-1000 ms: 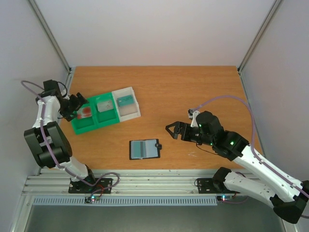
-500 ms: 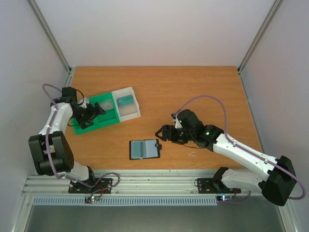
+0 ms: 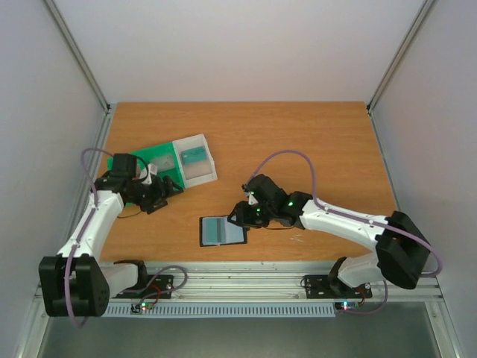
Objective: Take the credit cards out of the card holder
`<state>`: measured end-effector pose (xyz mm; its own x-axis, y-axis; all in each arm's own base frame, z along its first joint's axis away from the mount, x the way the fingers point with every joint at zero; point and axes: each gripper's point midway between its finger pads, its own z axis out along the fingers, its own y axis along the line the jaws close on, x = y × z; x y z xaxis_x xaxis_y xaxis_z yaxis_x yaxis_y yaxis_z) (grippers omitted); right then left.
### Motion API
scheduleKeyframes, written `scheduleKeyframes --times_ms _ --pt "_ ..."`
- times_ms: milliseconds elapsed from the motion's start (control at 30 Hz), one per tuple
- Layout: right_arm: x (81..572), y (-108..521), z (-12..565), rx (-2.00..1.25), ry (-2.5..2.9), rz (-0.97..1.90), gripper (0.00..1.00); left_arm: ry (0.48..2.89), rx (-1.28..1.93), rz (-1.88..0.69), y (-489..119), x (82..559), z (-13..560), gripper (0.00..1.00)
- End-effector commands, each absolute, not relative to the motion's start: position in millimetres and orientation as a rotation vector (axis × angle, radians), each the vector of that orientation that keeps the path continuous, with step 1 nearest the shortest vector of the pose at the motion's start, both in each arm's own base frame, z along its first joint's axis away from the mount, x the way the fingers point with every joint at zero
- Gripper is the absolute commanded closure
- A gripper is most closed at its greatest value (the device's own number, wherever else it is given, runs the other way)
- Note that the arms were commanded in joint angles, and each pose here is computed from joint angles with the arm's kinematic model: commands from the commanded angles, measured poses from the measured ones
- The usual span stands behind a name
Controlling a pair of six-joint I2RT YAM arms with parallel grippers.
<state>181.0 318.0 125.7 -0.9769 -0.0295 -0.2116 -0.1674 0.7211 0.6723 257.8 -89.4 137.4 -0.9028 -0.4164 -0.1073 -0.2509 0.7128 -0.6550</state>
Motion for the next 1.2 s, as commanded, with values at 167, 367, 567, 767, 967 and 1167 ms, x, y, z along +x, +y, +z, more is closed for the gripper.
scheduleKeyframes --times_ms 167,367,567,767,967,1167 --pt "190.2 353.1 100.9 -0.224 2.759 1.079 0.65 2.62 -0.408 -1.208 -145.3 229.1 138.0 0.22" --pt "191.6 362.2 75.7 -0.219 2.815 1.064 0.65 2.615 -0.41 -1.262 -157.1 220.3 131.0 0.24" --pt "192.0 369.6 54.4 -0.213 2.865 1.058 0.68 2.65 -0.416 -1.277 -162.9 214.4 116.2 0.32" --pt "192.9 372.4 40.8 -0.2 2.891 1.047 0.71 2.673 -0.421 -1.269 -163.1 210.3 106.0 0.33" --pt "192.3 366.8 23.9 -0.186 2.923 0.991 0.76 2.695 -0.433 -1.291 -165.1 206.1 91.7 0.37" --pt "187.0 357.1 10.4 -0.17 2.94 0.962 0.88 2.693 -0.426 -1.333 -170.6 202.2 87.0 0.45"
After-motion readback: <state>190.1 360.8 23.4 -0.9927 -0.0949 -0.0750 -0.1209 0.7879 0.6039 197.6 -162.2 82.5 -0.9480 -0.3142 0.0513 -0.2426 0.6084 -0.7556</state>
